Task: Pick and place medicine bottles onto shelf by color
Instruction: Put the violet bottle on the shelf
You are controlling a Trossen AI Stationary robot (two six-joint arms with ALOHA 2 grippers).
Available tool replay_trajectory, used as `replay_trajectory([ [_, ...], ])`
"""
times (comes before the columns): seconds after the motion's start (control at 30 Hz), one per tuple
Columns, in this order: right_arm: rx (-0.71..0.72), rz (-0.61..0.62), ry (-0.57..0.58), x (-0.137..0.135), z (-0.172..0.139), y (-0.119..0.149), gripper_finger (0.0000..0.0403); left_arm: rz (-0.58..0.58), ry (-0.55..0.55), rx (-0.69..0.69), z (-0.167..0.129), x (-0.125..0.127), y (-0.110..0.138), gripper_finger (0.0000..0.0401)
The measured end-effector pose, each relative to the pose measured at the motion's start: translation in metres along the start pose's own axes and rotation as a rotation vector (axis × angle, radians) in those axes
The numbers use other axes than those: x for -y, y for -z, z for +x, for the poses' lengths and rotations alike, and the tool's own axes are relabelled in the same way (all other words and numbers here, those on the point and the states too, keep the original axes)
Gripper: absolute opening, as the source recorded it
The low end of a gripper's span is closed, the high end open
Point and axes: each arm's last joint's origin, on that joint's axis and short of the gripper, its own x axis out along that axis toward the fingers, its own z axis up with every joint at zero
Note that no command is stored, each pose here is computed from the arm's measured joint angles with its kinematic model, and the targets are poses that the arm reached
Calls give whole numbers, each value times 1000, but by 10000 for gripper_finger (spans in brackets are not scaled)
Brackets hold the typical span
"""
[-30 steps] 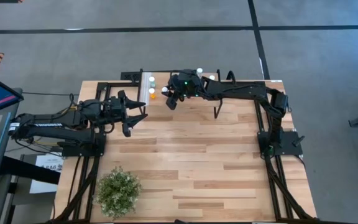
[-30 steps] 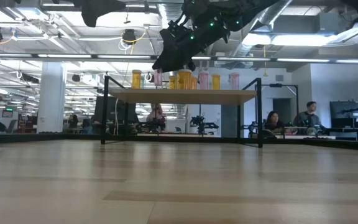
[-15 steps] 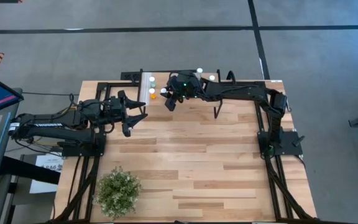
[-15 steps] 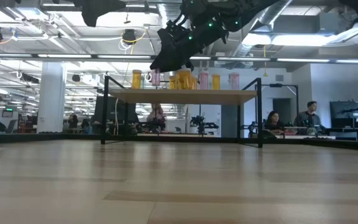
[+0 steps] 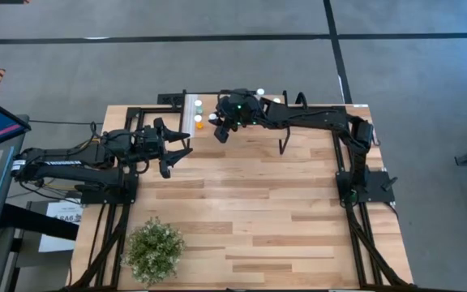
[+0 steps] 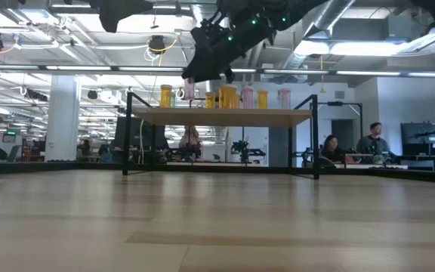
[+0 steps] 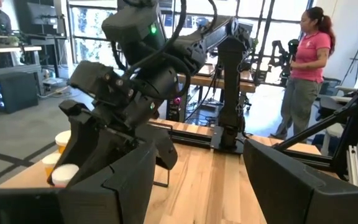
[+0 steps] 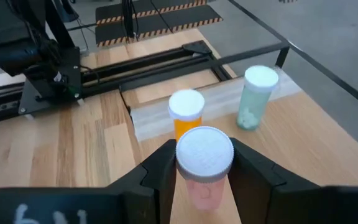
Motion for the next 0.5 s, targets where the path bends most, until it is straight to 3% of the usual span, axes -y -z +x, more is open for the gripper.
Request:
replay_trajectory([
  [0.37,20,-12,-15,-8,-6,-8,153,0,0,0,0,0,0,231],
  [0.5,41,54,3,-16,-6,-10,154,0,-1,0,0,0,0,231],
])
